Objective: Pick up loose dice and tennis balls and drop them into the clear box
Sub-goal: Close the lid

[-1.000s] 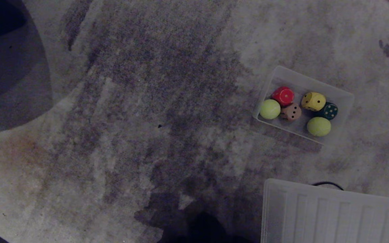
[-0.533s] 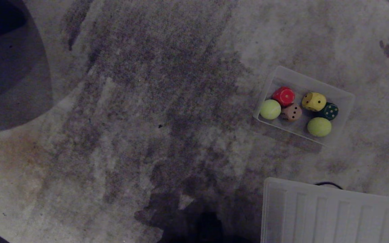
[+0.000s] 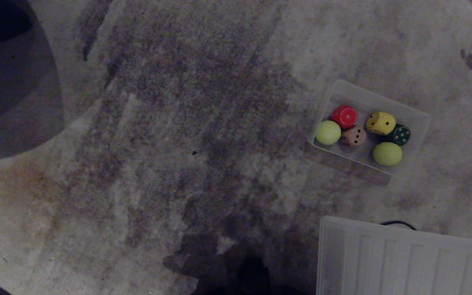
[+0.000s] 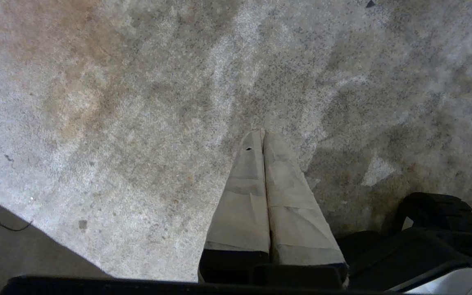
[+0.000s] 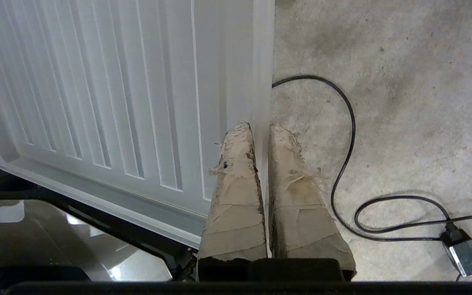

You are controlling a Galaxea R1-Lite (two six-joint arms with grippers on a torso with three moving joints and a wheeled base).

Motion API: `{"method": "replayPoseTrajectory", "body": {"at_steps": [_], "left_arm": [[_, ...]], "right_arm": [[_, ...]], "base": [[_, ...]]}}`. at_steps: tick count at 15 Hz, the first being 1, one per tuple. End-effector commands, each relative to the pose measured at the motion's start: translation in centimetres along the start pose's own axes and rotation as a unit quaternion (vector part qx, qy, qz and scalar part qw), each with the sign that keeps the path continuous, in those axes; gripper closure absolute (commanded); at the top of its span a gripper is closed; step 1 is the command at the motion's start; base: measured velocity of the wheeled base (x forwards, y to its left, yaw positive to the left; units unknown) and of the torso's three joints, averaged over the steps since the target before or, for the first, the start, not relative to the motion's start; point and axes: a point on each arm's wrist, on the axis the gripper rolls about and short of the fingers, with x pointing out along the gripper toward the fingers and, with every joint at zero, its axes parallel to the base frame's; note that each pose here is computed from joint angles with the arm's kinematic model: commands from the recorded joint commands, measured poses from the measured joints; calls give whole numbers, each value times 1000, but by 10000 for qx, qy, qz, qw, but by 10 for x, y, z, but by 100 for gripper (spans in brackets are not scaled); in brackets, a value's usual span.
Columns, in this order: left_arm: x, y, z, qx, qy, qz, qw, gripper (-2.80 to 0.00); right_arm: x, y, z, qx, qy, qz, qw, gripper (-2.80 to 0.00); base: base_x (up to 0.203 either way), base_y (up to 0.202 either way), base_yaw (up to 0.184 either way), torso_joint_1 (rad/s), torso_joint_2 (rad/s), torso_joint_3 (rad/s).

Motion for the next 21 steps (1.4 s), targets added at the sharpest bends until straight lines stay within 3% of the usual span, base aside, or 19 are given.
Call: {"method": "replayPoseTrajectory", "body": {"at_steps": [1,15,21], "left_arm": [[0,0,0,3,12,3,10000,0],[0,0,0,3,13,-13,10000,0],[0,0,0,3,12,-5,10000,0]], "right_arm": [[0,0,0,3,13,7,10000,0],[0,0,0,12,13,-1,10000,0],[0,0,0,3,13,15,10000,0]], "base": [[0,0,0,0,0,0],[0,0,0,0,0,0],[3,7,-170,3,2,2]]}}
